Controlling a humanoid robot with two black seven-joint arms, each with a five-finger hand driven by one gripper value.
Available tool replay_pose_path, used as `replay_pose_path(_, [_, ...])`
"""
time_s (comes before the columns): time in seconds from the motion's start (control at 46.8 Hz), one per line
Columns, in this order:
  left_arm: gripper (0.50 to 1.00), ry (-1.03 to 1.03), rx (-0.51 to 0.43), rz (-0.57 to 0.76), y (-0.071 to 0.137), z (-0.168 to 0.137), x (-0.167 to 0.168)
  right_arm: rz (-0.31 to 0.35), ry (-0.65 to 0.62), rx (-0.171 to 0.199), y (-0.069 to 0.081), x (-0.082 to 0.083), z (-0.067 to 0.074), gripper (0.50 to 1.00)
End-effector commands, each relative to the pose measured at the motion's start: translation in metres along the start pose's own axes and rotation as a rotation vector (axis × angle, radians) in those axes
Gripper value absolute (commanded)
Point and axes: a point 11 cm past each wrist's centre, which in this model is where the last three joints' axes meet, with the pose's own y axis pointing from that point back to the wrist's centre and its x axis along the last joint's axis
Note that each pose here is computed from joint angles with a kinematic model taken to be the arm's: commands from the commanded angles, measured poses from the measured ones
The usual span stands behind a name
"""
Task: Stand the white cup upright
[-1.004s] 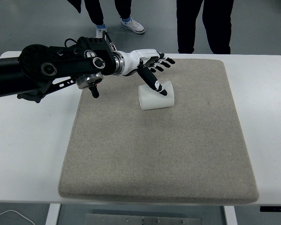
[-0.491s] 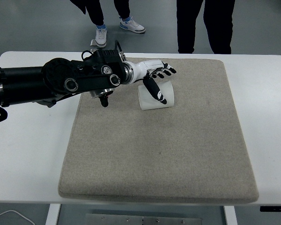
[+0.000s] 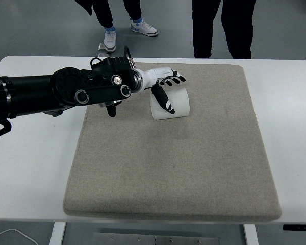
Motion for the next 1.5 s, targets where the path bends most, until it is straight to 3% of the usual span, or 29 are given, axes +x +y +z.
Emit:
replay_pose_path(0.0, [0.986,-0.005,0.005,0.0,0.0,-0.001,0.0,0.0,0.0,0.0,0.0,0.0,0.0,0.93])
replay_pose_path(0.449, [0.984,-0.045,0.019,-0.021,-0.011,-0.002,-0.016,0.0,0.0,0.0,0.0,0.0,0.0,0.93])
replay_pose_path(0.641, [0.958,-0.077,0.013,-0.023,-0.015,-0.002,-0.022,0.0,0.0,0.0,0.0,0.0,0.0,0.93])
replay_pose_path(0.94, [0.742,-0.076,0.005,-0.016,-0.016,0.0,-0.02,0.0,0.0,0.0,0.0,0.0,0.0,0.93])
replay_pose_path(1.09, [0.574,-0.066,-0.007,-0.009,-0.015,0.002,-0.017,0.0,0.0,0.0,0.0,0.0,0.0,0.93])
replay_pose_path(1.154, [0.529,-0.059,-0.01,-0.007,-0.015,0.003,-0.016,0.0,0.0,0.0,0.0,0.0,0.0,0.93])
replay_pose_path(1.474, [0.51,0.039,-0.101,0.021,-0.006,0.014,0.013,0.0,0.0,0.0,0.0,0.0,0.0,0.93])
